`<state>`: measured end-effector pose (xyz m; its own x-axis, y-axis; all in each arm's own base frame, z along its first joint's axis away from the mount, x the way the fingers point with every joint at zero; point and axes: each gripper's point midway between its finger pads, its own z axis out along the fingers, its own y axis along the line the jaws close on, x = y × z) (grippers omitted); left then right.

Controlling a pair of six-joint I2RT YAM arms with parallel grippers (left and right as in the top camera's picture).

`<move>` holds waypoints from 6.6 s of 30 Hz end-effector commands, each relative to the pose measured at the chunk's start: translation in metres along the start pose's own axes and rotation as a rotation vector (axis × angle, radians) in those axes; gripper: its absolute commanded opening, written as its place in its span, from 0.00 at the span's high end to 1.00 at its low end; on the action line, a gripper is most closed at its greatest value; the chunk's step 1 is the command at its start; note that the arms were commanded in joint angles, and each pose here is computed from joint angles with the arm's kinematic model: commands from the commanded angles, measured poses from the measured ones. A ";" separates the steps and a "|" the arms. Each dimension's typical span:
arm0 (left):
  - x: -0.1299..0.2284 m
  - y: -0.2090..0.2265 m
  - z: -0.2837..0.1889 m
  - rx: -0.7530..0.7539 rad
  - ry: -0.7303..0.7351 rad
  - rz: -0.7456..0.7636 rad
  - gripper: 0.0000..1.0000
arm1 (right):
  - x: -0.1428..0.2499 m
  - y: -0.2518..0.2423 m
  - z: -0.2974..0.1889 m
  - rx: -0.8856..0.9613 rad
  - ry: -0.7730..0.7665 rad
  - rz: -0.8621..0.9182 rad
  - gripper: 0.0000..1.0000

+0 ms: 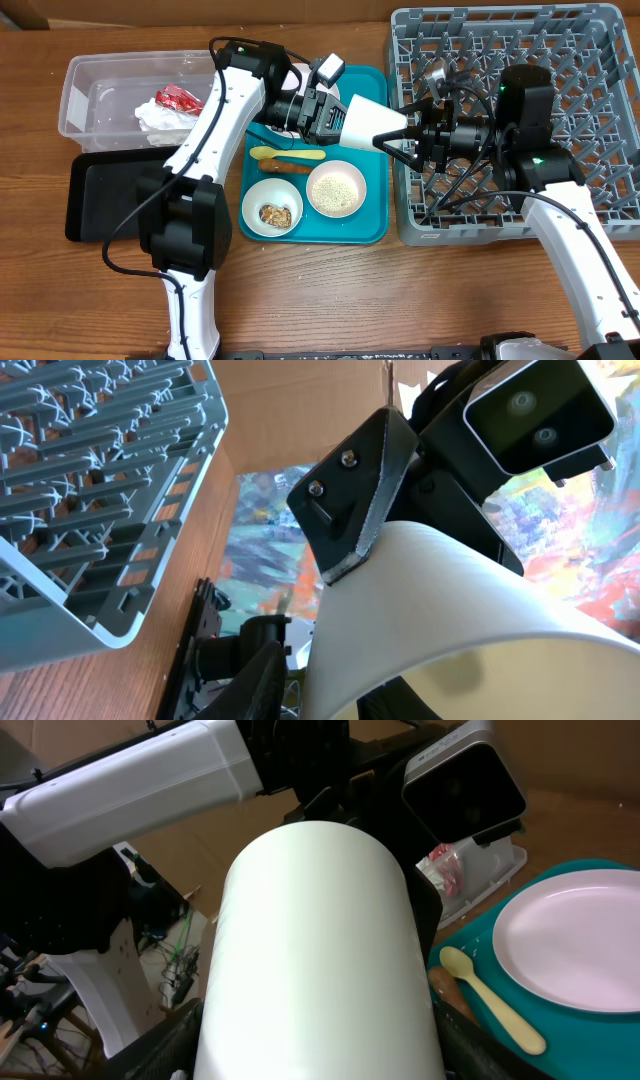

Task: Sort waste into correct bins and load items into the dishwasher
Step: 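Hand the white cup from the left gripper to the right gripper, then place the white cup upside down in the dish rack with right gripper, then grasp the white bowl of food scraps with the left gripper, then tip the scraps bowl over the black tray to empty it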

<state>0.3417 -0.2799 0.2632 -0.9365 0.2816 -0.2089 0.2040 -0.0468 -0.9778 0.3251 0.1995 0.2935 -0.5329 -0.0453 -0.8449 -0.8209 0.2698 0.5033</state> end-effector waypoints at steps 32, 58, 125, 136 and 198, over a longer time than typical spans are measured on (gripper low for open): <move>0.007 0.159 -0.105 -1.173 0.137 -0.061 0.62 | 0.127 -0.077 -0.174 1.354 0.409 0.796 0.49; 0.009 0.162 -0.112 -1.217 0.134 -0.080 0.62 | 0.130 -0.118 -0.142 1.251 0.501 0.886 0.24; 0.140 0.214 -0.086 -1.523 0.084 -0.153 0.88 | 0.065 -0.002 -0.075 0.906 0.404 0.505 0.13; 0.114 0.179 -0.081 -1.487 0.044 -0.157 0.96 | 0.065 -0.002 -0.075 0.906 0.404 0.505 0.13; 0.079 -0.005 -0.311 -0.427 -0.849 0.111 0.96 | 0.060 -0.004 -0.073 0.903 0.385 0.486 0.12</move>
<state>0.3468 0.0837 0.1949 -0.7397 -0.6676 -0.0851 0.0326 0.0908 -0.9953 0.2814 0.1257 0.2521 -0.9210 0.0009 -0.3896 -0.1336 0.9387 0.3179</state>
